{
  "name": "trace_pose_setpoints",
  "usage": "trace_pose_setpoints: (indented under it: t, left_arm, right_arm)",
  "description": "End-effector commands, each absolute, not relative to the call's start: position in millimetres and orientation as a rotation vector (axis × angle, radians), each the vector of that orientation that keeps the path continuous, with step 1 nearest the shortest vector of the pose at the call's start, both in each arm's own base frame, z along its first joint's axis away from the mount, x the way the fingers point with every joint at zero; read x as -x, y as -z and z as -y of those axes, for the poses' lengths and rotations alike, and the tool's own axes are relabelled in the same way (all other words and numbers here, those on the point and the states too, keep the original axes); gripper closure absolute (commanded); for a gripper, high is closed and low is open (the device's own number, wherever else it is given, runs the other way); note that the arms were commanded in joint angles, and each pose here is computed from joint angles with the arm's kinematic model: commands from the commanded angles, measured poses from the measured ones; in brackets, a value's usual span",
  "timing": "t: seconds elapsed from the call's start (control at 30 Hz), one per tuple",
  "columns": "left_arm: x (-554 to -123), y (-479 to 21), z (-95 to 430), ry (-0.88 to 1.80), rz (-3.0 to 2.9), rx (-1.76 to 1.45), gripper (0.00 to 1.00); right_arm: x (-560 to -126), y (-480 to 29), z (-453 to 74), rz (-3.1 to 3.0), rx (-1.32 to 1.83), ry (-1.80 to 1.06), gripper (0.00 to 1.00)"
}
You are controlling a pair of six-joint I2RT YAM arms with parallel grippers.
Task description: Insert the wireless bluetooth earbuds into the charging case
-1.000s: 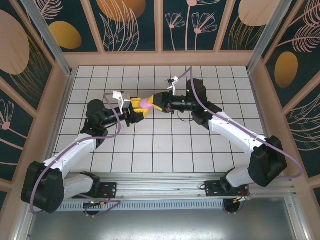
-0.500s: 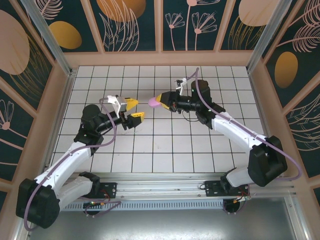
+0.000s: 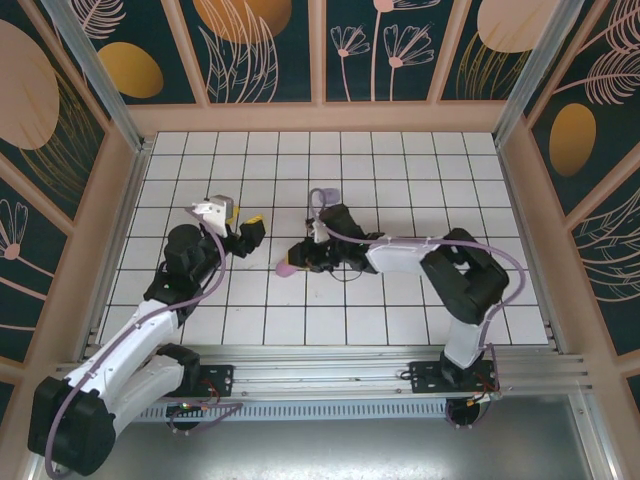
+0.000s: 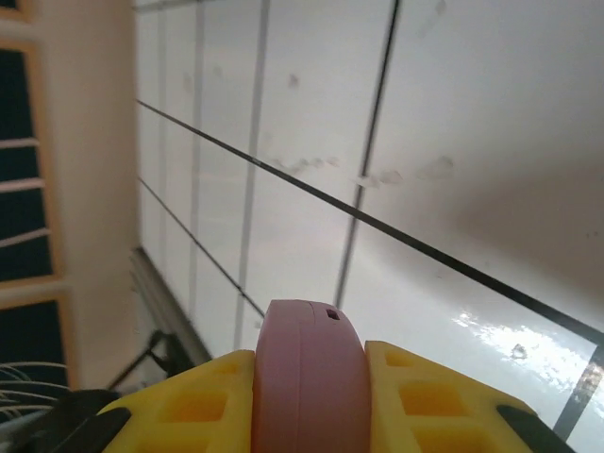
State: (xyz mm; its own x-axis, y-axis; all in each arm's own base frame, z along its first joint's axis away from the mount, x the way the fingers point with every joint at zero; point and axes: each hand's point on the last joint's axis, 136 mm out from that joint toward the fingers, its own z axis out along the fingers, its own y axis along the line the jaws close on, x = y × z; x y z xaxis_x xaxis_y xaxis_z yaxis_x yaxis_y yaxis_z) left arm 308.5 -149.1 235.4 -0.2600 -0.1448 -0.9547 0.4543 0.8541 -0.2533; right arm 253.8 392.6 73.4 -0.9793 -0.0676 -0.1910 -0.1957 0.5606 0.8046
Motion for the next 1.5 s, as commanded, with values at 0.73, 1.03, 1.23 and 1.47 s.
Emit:
trace_pose_setpoints:
  t: [0.73,1.03,1.23,1.47]
  left_arm:
    - [-313,-225,119,0.424,-1.770,-0.118,0.25]
    - [-358,-243,80,0.203,-1.776,0.002,0.02]
    - [-366,-216,7,0.005,-1.739,0.234,0.02]
    - [-371,-163,-7,-0.141,-1.836,0.182,0.02]
  right_arm:
    - [-259,-106,-356,-2.584,0.305,-0.939,0.28]
    - [-339,-206,-185,-2.162,0.016,-0.235,0.01]
    - [-359,-188,-38,-1.850,-0.165,-0.066,0.01]
    - [-356,-155,8,-1.767,-0.090,0.042,0.01]
